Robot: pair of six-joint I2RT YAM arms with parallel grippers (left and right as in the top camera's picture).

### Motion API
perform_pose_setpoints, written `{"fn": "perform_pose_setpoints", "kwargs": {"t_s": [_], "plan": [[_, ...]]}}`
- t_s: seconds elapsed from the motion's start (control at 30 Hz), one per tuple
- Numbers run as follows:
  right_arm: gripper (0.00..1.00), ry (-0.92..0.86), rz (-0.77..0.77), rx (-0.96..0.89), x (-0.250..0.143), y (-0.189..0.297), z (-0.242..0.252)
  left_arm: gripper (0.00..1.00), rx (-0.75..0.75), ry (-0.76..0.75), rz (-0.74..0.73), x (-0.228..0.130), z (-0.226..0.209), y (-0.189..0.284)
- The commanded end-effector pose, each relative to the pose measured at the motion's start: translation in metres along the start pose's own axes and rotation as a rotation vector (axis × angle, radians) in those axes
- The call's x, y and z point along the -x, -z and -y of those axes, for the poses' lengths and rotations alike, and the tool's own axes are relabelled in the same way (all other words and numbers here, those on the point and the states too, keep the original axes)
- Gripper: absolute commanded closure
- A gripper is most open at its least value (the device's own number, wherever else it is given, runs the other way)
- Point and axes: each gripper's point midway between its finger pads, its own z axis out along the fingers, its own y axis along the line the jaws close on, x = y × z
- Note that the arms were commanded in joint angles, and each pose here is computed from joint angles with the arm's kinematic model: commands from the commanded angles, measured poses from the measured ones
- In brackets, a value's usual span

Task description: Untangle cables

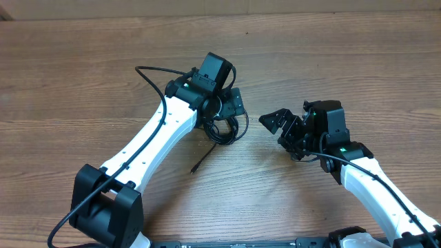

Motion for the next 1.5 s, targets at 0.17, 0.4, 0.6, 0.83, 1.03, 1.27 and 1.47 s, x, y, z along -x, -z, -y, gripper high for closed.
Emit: {"fn": "perform_pose_setpoints", "kwargs": {"t_s": [0.17,0.4,0.6,0.83,1.03,1.27,1.47], "plan": [[0.00,0.019,0.012,0.022,0.004,0.002,-0.012,0.19,-0.008,-0.005,0.034,0.009,-0.001,0.011],[0.00,0.019,0.012,0.022,0.004,0.002,-0.012,0.31,0.123,0.000,0.017,0.001,-0.023,-0.019],[0.00,0.019,0.012,0.022,0.004,0.002,-0.012,0.35,0.183,0.006,-0.046,-0.008,-0.036,-0.053],[0.00,0.020,0.012,0.022,0.004,0.002,-0.012,0.46,0.295,0.130,-0.072,-0.018,-0.059,-0.071],[0.00,0.019,0.012,0.022,0.004,0.002,-0.012,0.55,0.353,0.199,-0.020,-0.013,-0.070,-0.074],[0.00,0.015,0.007,0.016,0.003,0.002,-0.010,0.64,0.331,0.218,0.034,-0.008,-0.071,-0.085],[0.00,0.002,-0.006,-0.004,0.000,0.002,-0.005,0.88,0.311,0.223,0.058,-0.001,-0.068,-0.086]]}}
